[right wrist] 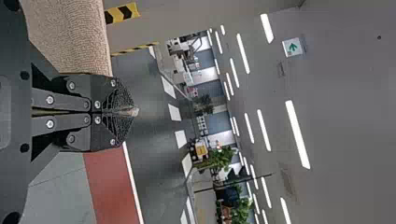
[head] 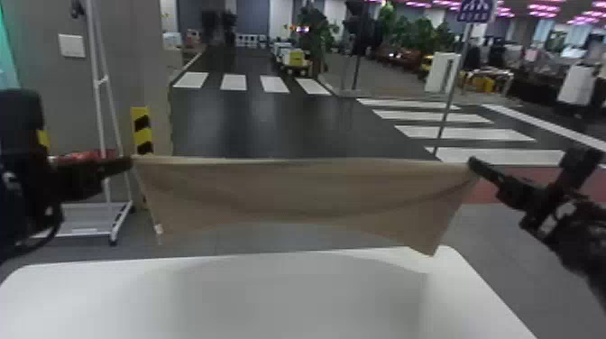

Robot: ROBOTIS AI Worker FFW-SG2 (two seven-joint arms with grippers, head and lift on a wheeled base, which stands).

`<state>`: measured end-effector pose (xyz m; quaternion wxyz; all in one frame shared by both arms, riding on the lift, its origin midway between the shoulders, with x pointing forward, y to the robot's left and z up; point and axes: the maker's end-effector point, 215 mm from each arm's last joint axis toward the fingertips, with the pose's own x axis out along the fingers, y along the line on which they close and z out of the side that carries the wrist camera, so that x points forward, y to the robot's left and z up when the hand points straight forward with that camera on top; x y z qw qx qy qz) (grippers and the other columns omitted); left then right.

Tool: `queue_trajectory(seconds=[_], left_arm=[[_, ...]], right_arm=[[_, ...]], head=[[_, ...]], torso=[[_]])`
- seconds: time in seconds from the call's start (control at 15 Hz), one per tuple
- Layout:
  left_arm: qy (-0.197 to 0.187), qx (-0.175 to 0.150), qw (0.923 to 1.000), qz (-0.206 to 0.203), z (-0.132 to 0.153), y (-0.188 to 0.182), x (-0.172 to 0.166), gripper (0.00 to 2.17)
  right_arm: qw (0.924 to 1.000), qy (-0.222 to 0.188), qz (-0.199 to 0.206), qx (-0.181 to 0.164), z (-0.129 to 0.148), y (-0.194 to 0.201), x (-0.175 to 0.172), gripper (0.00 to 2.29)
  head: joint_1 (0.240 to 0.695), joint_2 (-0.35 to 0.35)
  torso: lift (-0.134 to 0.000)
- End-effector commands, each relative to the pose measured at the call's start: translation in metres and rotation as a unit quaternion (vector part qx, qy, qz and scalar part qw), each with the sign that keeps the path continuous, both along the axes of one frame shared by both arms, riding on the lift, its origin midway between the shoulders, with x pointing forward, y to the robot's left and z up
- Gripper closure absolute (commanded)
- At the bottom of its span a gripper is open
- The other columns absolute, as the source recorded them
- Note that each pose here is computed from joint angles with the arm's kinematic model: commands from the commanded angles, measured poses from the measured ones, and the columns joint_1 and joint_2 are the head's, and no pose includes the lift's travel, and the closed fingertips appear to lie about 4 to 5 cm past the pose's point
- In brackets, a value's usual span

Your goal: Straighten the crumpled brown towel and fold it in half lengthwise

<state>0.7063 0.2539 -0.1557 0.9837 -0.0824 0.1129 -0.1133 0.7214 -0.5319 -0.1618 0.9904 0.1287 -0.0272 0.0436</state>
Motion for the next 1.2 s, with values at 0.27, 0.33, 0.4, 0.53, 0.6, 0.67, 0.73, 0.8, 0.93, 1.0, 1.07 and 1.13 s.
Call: queue_trajectory(seconds=[0.27,0.33,0.4,0.53,0.6,0.67,0.73,0.8,0.93,1.0,1.07,1.13], left_arm=[[0.084,0.043,0.9955,-0.004,-0.152,0.013,-0.126,1.72],[0.087,0.057,0.9946,-0.002,-0.163,0.013,-0.141,1.72],[0.092,0.068,0.9934,0.005,-0.173,0.019,-0.159,1.72],[0.104,0.069,0.9921,0.010,-0.185,0.027,-0.187,1.72],[0.113,0.070,0.9911,0.012,-0.190,0.029,-0.201,1.72],[0.122,0.070,0.9900,0.012,-0.196,0.028,-0.214,1.72],[0.131,0.073,0.9886,0.013,-0.200,0.027,-0.228,1.72],[0.143,0.084,0.9861,0.013,-0.206,0.026,-0.244,1.72],[0.143,0.087,0.9858,0.014,-0.201,0.022,-0.265,1.72],[0.153,0.092,0.9839,0.012,-0.202,0.021,-0.276,1.72],[0.160,0.097,0.9822,0.015,-0.203,0.024,-0.284,1.72],[0.164,0.100,0.9813,0.015,-0.202,0.022,-0.293,1.72]], right_arm=[[0.9890,0.122,0.069,-0.047,-0.172,0.034,-0.104,1.21],[0.9872,0.134,0.075,-0.045,-0.187,0.036,-0.120,1.21],[0.9852,0.143,0.084,-0.043,-0.200,0.039,-0.139,1.21],[0.9837,0.156,0.078,-0.043,-0.219,0.028,-0.171,1.21],[0.9835,0.157,0.084,-0.036,-0.223,0.026,-0.183,1.21],[0.9837,0.157,0.082,-0.031,-0.224,0.022,-0.193,1.21],[0.9836,0.157,0.084,-0.024,-0.224,0.019,-0.205,1.21],[0.9833,0.158,0.087,-0.021,-0.221,0.018,-0.217,1.21],[0.9843,0.150,0.092,-0.016,-0.209,0.016,-0.237,1.21],[0.9843,0.149,0.091,-0.022,-0.207,0.016,-0.243,1.21],[0.9837,0.153,0.092,-0.022,-0.208,0.015,-0.249,1.21],[0.9834,0.155,0.092,-0.017,-0.207,0.011,-0.257,1.21]], head=[[0.544,-0.200],[0.583,-0.200],[0.613,-0.202],[0.669,-0.206],[0.695,-0.216],[0.695,-0.221],[0.695,-0.226],[0.695,-0.231],[0.695,-0.249],[0.695,-0.266],[0.695,-0.275],[0.695,-0.281]], torso=[[-0.123],[-0.123],[-0.123],[-0.123],[-0.123],[-0.123],[-0.123],[-0.123],[-0.123],[-0.123],[-0.123],[-0.123]])
